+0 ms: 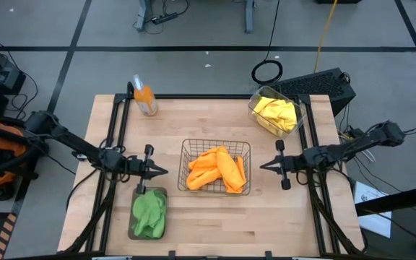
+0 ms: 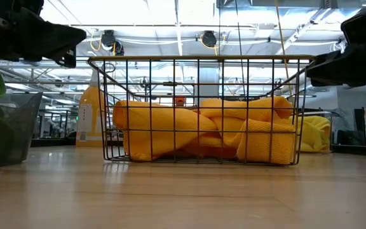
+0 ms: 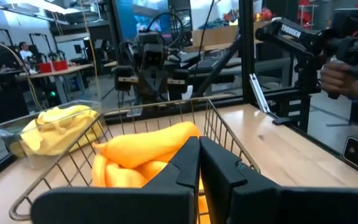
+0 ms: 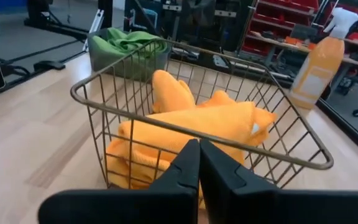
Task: Sort microfiber towel by color & place in baskets
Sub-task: Return to Home Position
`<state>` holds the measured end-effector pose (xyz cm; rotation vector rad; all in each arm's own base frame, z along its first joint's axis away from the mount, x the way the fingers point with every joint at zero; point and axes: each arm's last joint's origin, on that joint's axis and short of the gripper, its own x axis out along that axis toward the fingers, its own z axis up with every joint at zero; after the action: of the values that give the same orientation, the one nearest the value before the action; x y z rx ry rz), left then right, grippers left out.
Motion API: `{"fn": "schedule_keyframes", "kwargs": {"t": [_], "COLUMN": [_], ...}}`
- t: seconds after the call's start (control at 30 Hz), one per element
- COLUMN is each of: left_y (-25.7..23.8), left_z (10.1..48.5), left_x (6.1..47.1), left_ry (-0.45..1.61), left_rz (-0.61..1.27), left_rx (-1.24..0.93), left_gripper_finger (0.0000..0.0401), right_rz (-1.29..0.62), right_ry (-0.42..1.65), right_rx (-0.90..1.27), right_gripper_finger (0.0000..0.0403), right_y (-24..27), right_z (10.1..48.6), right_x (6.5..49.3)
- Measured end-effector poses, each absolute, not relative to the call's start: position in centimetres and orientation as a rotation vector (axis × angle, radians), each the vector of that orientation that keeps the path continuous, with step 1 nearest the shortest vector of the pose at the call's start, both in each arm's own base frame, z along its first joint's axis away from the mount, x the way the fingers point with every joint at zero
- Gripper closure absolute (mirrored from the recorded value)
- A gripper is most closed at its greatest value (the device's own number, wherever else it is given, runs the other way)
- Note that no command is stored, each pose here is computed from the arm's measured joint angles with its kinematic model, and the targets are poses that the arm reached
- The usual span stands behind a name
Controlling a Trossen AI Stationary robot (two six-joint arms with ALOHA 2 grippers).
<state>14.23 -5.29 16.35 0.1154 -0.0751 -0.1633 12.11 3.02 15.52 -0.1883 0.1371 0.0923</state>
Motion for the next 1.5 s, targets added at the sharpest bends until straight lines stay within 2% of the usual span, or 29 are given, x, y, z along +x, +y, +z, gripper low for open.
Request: {"fn": "schedule_keyframes", "kwargs": {"t": [0.3,0.47,0.77,1.5], "left_y": [-5.0,-4.9,-4.8,-4.8], "left_z": [17.0,16.8,17.2,17.0], "left_x": [13.6,13.4,13.0,12.9], "left_ry": [-0.099,-0.071,-0.098,-0.068], "left_rz": [-0.16,-0.159,-0.154,-0.167], "left_rx": [0.096,0.118,0.115,0.071], "left_gripper_finger": [0.0384,0.0384,0.0384,0.0384], "right_rz": [0.09,0.167,0.131,0.042], "right_ry": [0.07,-0.027,-0.09,-0.039], "right_rx": [-0.17,-0.209,-0.233,-0.254], "right_gripper_finger": [0.0401,0.0401,0.0401,0.0401], "right_y": [2.6,2.7,2.2,0.6], "right_z": [16.2,17.0,17.4,17.1], "right_x": [10.8,10.2,9.4,9.7]}}
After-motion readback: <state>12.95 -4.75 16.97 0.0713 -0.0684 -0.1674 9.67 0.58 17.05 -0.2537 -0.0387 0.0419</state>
